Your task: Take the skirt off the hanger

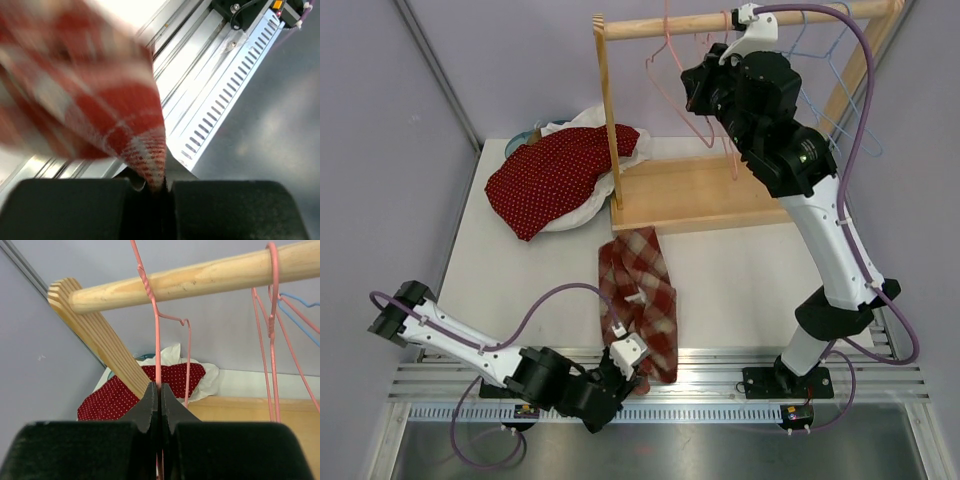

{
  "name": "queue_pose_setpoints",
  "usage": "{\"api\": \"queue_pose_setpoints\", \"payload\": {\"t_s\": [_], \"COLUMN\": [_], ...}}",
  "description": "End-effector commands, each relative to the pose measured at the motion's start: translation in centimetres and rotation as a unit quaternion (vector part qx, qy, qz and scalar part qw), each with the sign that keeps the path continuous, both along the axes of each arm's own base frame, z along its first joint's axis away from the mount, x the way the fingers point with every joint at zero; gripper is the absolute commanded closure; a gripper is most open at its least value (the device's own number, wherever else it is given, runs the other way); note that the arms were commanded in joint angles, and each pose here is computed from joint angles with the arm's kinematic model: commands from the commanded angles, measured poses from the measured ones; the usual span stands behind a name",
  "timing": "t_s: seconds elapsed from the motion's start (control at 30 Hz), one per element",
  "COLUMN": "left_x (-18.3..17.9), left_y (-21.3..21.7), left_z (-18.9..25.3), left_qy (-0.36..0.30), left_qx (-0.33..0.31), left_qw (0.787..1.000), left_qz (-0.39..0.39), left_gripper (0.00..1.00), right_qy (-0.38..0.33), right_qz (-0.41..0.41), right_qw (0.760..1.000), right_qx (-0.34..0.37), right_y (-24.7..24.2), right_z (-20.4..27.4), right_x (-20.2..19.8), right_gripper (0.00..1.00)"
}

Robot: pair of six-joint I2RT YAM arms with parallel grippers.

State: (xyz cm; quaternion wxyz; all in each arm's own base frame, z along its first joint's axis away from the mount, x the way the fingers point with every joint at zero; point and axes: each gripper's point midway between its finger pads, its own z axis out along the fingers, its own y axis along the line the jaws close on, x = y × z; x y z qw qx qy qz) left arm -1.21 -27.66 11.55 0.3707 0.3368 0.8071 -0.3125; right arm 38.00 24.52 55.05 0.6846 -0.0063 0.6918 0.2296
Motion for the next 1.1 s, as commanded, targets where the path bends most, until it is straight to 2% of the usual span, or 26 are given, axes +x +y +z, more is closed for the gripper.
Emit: {"api": "queue_pose_setpoints", "payload": {"t_s": [0.0,0.03,0.07,0.17,0.2,0.27,0.3,0.33,0.37,0.4,0.43,0.5,0.53,0.57,0.6,0.63,0.7,0.73,0.83,0.87,0.9,0.93,0.97,1.0,1.03,1.07], "left_x": [2.3,3.2,5.1,9.5,10.7,13.2,14.2,15.7,16.6,17.5,19.5,21.9,24.2,25.1,26.3,29.1,30.9,34.1,37.9,41.5,43.0,43.0,46.8,47.7,47.9,48.8], "left_y": [-0.7,-0.2,1.3,3.4,4.3,5.8,6.7,7.7,8.4,8.6,9.9,10.6,11.8,12.8,13.3,13.8,15.1,15.2,16.5,15.9,16.3,16.8,16.2,16.2,16.5,16.6], "left_z": [6.8,7.6,8.3,14.0,15.7,21.7,23.5,27.2,28.9,30.2,32.0,34.8,35.7,38.4,39.2,39.3,41.7,40.7,43.0,41.4,41.4,44.5,42.0,42.2,44.4,44.1], "left_qy": [-0.031,-0.043,-0.088,-0.133,-0.170,-0.183,-0.226,-0.232,-0.253,-0.276,-0.320,-0.358,-0.363,-0.370,-0.368,-0.366,-0.374,-0.357,-0.352,-0.329,-0.325,-0.339,-0.312,-0.312,-0.330,-0.327], "left_qx": [-0.054,-0.052,-0.032,-0.034,-0.015,-0.071,-0.054,-0.090,-0.088,-0.077,-0.051,-0.034,-0.033,-0.055,-0.059,-0.047,-0.063,-0.053,-0.084,-0.073,-0.071,-0.102,-0.089,-0.093,-0.112,-0.117], "left_qw": [0.993,0.990,0.984,0.973,0.969,0.958,0.953,0.943,0.937,0.930,0.914,0.898,0.892,0.884,0.881,0.878,0.866,0.871,0.867,0.878,0.877,0.870,0.883,0.882,0.874,0.874], "left_qz": [0.100,0.124,0.150,0.188,0.179,0.206,0.195,0.221,0.226,0.230,0.244,0.255,0.266,0.281,0.292,0.305,0.326,0.334,0.342,0.341,0.346,0.343,0.340,0.340,0.340,0.339], "left_gripper": [1.00,1.00,1.00,1.00,1.00,1.00,1.00,1.00,1.00,1.00,1.00,1.00,1.00,1.00,1.00,1.00,1.00,1.00,1.00,1.00,1.00,1.00,1.00,1.00,1.00,1.00], "right_qy": [-0.013,-0.012,-0.004,0.009,0.009,0.020,0.022,0.022,0.030,0.031,0.033,0.036,0.037,0.038,0.038,0.038,0.039,0.041,0.048,0.049,0.051,0.050,0.053,0.054,0.054,0.056], "right_qz": [-0.019,-0.018,-0.021,-0.027,-0.029,-0.033,-0.035,-0.035,-0.037,-0.037,-0.039,-0.042,-0.042,-0.043,-0.043,-0.043,-0.042,-0.040,-0.034,-0.032,-0.031,-0.030,-0.029,-0.030,-0.026,-0.026], "right_qw": [1.000,1.000,1.000,1.000,0.999,0.999,0.999,0.999,0.999,0.999,0.999,0.998,0.998,0.998,0.998,0.998,0.998,0.998,0.998,0.998,0.998,0.998,0.998,0.998,0.998,0.998], "right_qx": [0.010,0.012,0.011,0.010,0.012,0.010,0.010,0.012,0.010,0.010,0.012,0.012,0.012,0.011,0.011,0.010,0.008,0.007,0.003,0.002,0.002,0.004,0.004,0.003,0.005,0.003], "right_y": [-0.4,-0.3,-0.4,-0.6,-0.7,-1.0,-1.2,-1.3,-1.4,-1.4,-1.4,-1.6,-1.5,-1.5,-1.5,-1.5,-1.5,-1.3,-1.0,-1.0,-0.9,-0.9,-1.0,-1.1,-0.9,-1.0], "right_z": [0.2,0.1,-0.7,-2.1,-2.2,-3.4,-3.6,-3.8,-4.6,-4.8,-5.0,-5.4,-5.6,-5.6,-5.6,-5.7,-5.8,-6.0,-6.7,-6.8,-7.1,-7.1,-7.4,-7.5,-7.6,-7.8], "right_x": [0.7,0.8,0.9,0.8,0.7,0.5,0.4,0.4,0.2,0.1,0.2,0.1,0.2,0.2,0.2,0.3,0.3,0.4,0.4,0.4,0.4,0.3,0.2,0.1,0.1,-0.1], "right_gripper": [1.00,1.00,1.00,1.00,1.00,1.00,1.00,1.00,1.00,1.00,1.00,1.00,1.00,1.00,1.00,1.00,1.00,1.00,1.00,1.00,1.00,1.00,1.00,1.00,1.00,1.00]}}
